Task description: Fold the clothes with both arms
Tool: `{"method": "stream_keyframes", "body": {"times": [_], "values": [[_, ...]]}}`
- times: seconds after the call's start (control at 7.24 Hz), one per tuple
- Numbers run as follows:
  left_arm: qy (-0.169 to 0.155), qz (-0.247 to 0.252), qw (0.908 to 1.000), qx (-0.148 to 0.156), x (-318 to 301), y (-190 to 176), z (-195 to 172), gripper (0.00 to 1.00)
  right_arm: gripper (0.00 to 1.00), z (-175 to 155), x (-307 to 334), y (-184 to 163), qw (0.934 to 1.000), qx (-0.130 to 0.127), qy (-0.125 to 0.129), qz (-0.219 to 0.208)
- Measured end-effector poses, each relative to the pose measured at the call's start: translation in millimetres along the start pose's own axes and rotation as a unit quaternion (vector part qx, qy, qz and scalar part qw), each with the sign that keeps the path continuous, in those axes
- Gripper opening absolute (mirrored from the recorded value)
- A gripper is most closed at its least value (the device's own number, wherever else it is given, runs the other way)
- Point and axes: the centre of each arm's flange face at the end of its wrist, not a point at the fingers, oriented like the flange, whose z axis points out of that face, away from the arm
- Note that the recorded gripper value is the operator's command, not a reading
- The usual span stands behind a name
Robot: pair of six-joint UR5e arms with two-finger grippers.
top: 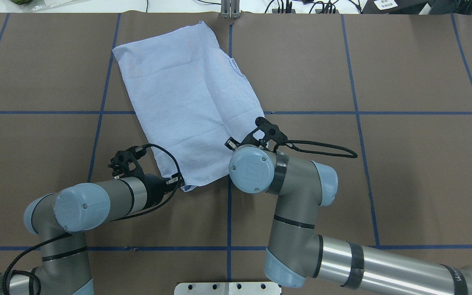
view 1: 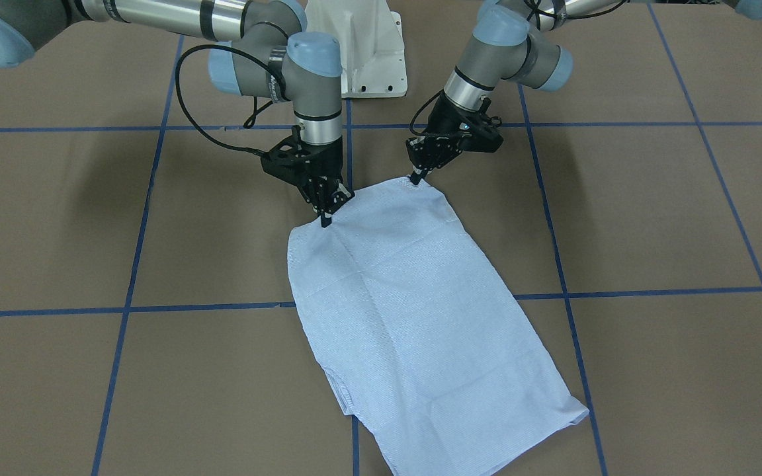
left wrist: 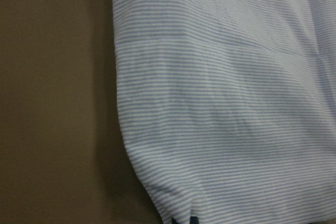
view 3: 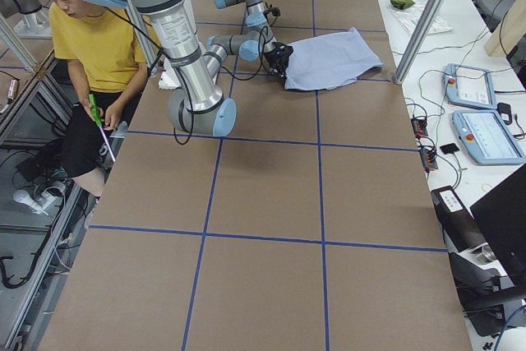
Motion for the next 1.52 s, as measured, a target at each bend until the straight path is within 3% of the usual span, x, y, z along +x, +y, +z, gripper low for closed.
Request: {"method": "stream_keyframes", "body": {"times": [0.41, 0.69, 0.97, 1.24, 1.52], "values": [[0.054, 0.0, 0.9982, -0.028, 44.1, 26.8, -33.8, 0.0, 0.0, -77.7, 95.9, 28.8, 0.9989, -0.013, -0.033, -0.031], [0.081, 0.003, 0.9947, -0.064, 46.8, 56.4, -78.1, 0.0, 0.0, -142.7, 125.2, 65.8, 0.9984, -0.026, -0.028, -0.042], [0.093, 0.006, 0.9917, -0.089, 33.3, 69.9, -123.1, 0.0, 0.0, -199.2, 136.4, 78.3, 0.9979, -0.04, -0.02, -0.048], [0.099, 0.007, 0.9903, -0.098, 36.9, 71.1, -148.2, 0.0, 0.0, -218.9, 127.2, 70.1, 0.9981, -0.039, -0.021, -0.044], [0.088, 0.01, 0.993, -0.078, 54.7, 57.5, -147.4, 0.0, 0.0, -207.2, 104.2, 52.1, 0.9988, -0.012, -0.023, -0.041]]}}
